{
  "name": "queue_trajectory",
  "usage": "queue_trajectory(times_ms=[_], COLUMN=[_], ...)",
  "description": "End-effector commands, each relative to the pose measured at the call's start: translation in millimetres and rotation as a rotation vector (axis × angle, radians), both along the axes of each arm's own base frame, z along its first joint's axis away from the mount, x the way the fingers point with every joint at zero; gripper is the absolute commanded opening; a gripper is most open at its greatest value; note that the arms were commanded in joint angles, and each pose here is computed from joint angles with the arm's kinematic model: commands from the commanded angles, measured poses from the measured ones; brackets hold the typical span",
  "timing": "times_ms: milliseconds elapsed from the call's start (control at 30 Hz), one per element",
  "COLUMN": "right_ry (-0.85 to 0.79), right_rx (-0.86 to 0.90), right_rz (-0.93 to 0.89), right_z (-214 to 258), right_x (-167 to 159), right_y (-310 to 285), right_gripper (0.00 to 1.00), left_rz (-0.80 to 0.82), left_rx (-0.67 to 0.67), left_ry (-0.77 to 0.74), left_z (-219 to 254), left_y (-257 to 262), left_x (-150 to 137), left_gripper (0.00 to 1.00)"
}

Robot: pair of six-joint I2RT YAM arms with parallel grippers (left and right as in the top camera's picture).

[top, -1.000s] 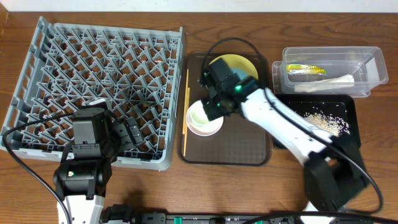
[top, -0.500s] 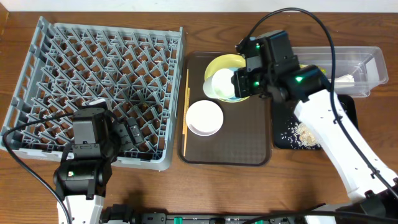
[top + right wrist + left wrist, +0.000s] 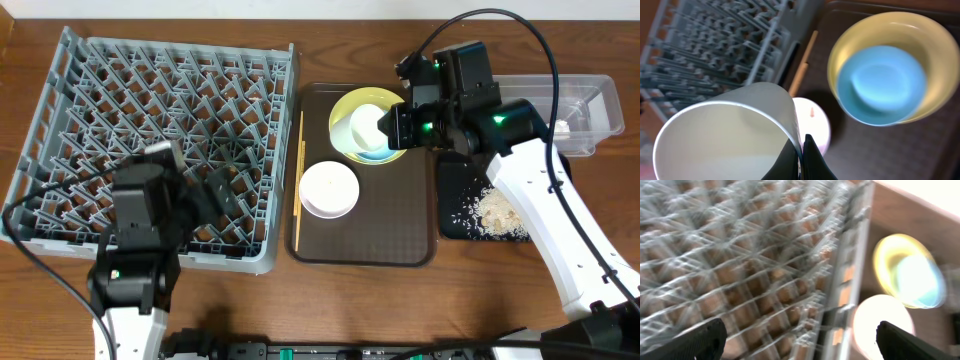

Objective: Sort waste into correct bins and load items into the dishwasher
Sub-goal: 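Lift the white paper cup and move it toward the left gripper, then grasp the paper cup with the left gripper from the right gripper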

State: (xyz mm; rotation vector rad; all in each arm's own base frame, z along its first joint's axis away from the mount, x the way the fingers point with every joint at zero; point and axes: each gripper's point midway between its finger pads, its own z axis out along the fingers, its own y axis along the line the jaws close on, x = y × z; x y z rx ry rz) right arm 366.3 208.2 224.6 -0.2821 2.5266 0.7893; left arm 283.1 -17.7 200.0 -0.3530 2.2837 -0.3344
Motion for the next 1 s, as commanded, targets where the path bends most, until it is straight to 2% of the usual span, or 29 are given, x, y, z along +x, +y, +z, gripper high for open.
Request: queue_trajectory(times_ms=[0, 200, 333, 433, 800, 967], right_ry=[0.056, 0.074, 0.075, 0.078, 0.069, 0.084], right_rx=[0.167, 0.289, 0.375, 0.42, 0.497, 0.52], right_rz=[0.084, 0.174, 0.247, 0.283, 0.305, 0.326], right_z=[17.7, 35.2, 50.0, 57.9, 74.9, 78.2], right_x=[-13.6, -25.0, -33.1, -37.4, -35.9, -40.6], right_y=[23.0, 40.2, 50.7, 55.4, 62.5, 64.4], right_gripper=[0.01, 0.01, 0.01, 0.01, 0.01, 0.01], left_rz=[-0.187, -0.499, -0.763, -0.897, -1.142, -1.188], left_rx=[-0.229, -0.443, -0.558, -0.633, -0.682, -0.677], left_ry=[-0.034, -0.125, -0.246, -0.287, -0.352, -0.373], left_z=[15.6, 41.6, 73.1, 87.9, 108.0, 112.3], left_y=[-48.1, -99.9, -127.7, -138.0, -147.5, -148.1], left_x=[14.0, 26.0, 21.1, 15.9, -10.6, -16.2], left_gripper=[0.99, 0.99, 0.98, 0.98, 0.98, 0.98])
